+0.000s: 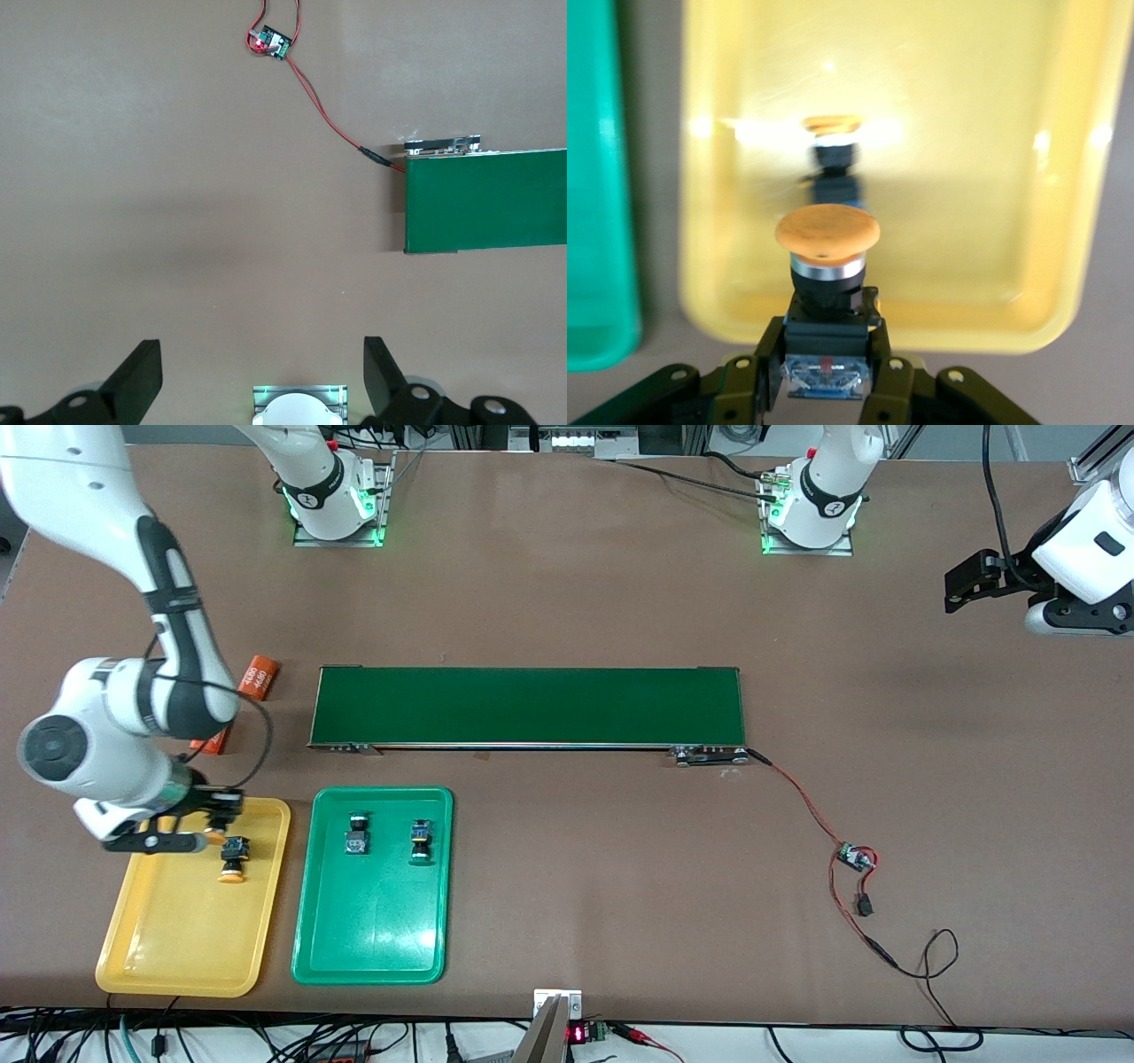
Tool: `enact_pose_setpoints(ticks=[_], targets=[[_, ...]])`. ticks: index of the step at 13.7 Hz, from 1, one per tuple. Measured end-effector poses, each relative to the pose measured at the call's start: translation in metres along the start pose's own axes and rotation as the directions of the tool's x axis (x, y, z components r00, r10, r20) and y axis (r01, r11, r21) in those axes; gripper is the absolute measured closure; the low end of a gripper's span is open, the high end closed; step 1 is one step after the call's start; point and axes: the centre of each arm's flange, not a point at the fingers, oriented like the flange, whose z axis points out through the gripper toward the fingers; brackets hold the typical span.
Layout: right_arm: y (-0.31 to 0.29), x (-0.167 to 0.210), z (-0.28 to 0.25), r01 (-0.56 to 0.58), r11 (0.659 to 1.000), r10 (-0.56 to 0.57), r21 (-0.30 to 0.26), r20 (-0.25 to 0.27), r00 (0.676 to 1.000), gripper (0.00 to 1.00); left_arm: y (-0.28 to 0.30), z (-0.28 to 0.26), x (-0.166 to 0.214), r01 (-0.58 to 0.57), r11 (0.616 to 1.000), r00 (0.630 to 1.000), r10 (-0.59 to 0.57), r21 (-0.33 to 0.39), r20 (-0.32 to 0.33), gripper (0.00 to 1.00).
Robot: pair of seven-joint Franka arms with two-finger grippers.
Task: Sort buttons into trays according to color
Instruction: 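Lower the yellow button beside the other and open the right gripper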
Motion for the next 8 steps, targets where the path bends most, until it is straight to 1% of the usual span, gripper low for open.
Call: enact_pose_setpoints(ticks=[2, 4, 8], targets=[[0.022, 0.004, 0.015, 0.059, 0.998, -0.060, -0.011, -0.054, 0.997, 0.59, 0.000, 0.000, 0.000, 0.000, 1.000, 1.000, 0.000, 0.000, 0.000, 0.00], [0.029, 0.007, 0.033, 0.103, 0.994, -0.105, -0.022, -0.086, 0.991, 0.59, 0.000, 0.000, 0.000, 0.000, 1.000, 1.000, 0.000, 0.000, 0.000, 0.00], [0.041, 0.018, 0.058, 0.178, 0.984, -0.180, -0.033, -0.099, 0.979, 0.59, -0.001, 0.000, 0.000, 0.001, 1.000, 1.000, -0.001, 0.000, 0.000, 0.00]])
